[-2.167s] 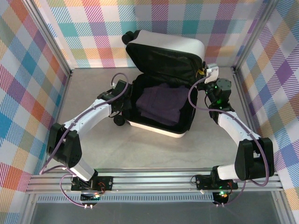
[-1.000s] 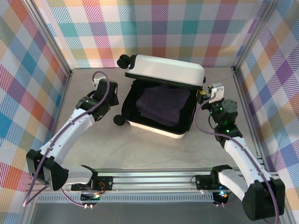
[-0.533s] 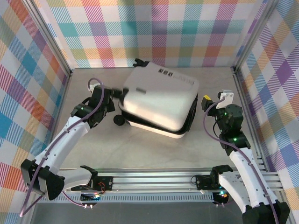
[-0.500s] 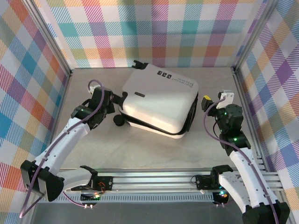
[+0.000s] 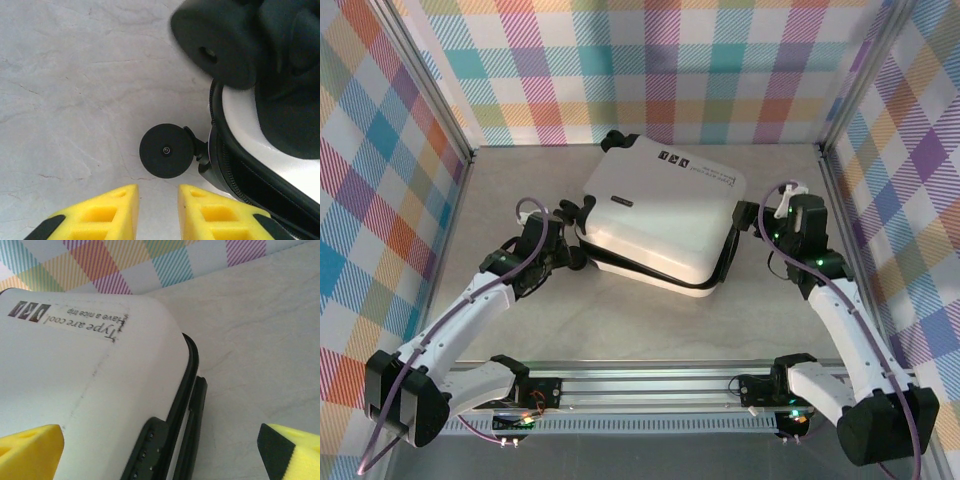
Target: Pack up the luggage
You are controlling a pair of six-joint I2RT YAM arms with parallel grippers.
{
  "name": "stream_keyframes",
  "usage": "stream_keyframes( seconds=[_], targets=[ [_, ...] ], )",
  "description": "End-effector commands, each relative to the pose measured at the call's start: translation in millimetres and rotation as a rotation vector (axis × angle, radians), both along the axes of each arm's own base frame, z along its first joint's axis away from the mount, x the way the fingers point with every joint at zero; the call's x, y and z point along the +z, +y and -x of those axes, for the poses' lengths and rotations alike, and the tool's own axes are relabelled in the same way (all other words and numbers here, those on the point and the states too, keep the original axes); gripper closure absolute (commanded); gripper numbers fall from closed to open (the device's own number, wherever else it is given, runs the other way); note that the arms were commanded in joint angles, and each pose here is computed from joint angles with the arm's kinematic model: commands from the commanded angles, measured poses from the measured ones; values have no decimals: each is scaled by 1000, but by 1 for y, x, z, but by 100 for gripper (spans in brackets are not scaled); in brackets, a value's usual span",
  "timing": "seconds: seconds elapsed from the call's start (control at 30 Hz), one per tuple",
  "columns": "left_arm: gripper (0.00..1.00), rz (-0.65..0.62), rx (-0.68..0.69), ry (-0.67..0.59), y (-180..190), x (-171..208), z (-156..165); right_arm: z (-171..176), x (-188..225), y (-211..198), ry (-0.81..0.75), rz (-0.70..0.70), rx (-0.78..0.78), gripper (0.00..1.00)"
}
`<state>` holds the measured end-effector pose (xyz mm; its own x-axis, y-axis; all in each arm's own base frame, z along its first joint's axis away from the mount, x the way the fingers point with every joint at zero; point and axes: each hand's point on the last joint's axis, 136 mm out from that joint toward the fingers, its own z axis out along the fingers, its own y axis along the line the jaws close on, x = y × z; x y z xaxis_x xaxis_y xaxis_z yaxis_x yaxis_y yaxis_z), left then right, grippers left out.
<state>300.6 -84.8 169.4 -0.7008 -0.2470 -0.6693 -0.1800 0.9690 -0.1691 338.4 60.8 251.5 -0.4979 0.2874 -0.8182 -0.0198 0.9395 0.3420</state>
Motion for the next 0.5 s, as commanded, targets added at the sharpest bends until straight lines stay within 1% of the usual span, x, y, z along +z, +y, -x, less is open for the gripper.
stream_keyframes(
  seconds=[0.0, 0.07, 0.17, 0.23, 0.33, 0.47],
  targets=[
    [72, 9, 8, -2, -1, -7, 0, -4, 10, 6, 31, -73, 44, 1],
    [69, 8, 6, 5, -3, -12, -3, -8, 5, 9, 59, -128, 73, 1],
    [50, 25, -3, 6, -10, -15, -10, -15, 0, 14, 91, -200, 116, 1],
    [41, 61, -28, -19, -19, -9, -16, -19, -4, 17, 107, -218, 132, 1],
    [36, 87, -67, -67, -28, 12, -26, -22, -12, 18, 128, -228, 135, 1],
    [31, 73, -81, -116, -31, 42, -41, -22, -22, 19, 150, -240, 143, 1]
  ],
)
